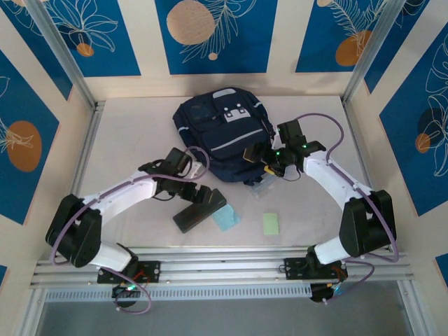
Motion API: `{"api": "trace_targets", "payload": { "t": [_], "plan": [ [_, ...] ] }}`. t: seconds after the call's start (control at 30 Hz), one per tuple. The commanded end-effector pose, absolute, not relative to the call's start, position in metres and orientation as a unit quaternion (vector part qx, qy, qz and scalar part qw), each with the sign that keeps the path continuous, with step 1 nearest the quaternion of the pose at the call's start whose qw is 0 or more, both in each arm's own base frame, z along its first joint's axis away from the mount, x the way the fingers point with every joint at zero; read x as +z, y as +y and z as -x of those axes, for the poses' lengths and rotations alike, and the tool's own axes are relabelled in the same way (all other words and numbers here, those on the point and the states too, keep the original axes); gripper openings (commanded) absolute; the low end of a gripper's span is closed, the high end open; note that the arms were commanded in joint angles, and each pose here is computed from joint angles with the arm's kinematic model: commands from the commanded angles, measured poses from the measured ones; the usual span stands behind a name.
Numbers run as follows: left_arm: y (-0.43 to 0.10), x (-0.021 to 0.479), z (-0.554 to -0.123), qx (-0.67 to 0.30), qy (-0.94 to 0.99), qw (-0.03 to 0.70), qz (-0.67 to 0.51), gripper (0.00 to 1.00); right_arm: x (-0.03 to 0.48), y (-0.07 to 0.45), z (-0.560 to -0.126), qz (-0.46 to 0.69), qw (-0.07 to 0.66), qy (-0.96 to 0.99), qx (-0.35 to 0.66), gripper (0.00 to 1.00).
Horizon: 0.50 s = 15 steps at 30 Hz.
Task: Pack the student bag
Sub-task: Pick up the pencil case from the bottom-center of the table.
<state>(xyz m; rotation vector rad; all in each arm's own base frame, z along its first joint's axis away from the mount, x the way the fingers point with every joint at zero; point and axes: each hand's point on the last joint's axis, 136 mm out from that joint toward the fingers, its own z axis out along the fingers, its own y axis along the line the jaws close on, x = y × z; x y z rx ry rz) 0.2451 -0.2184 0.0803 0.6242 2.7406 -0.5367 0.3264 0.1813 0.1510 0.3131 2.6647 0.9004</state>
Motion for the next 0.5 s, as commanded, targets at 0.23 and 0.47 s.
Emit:
{"api": "trace_targets", "payload": {
  "t": [0.23, 0.47],
  "plan": [
    [-0.214, 0.044, -0.224, -0.084, 0.950, 0.073, -0.293, 1.00, 0.150, 0.176, -0.320, -0.131, 0.157, 0.926, 0.318, 0.95],
    [-0.214, 0.023, -0.222, -0.053, 0.949, 0.052, -0.305, 1.00, 0.151, 0.171, -0.322, -0.148, 0.170, 0.917, 0.328, 0.95]
  ]
}}
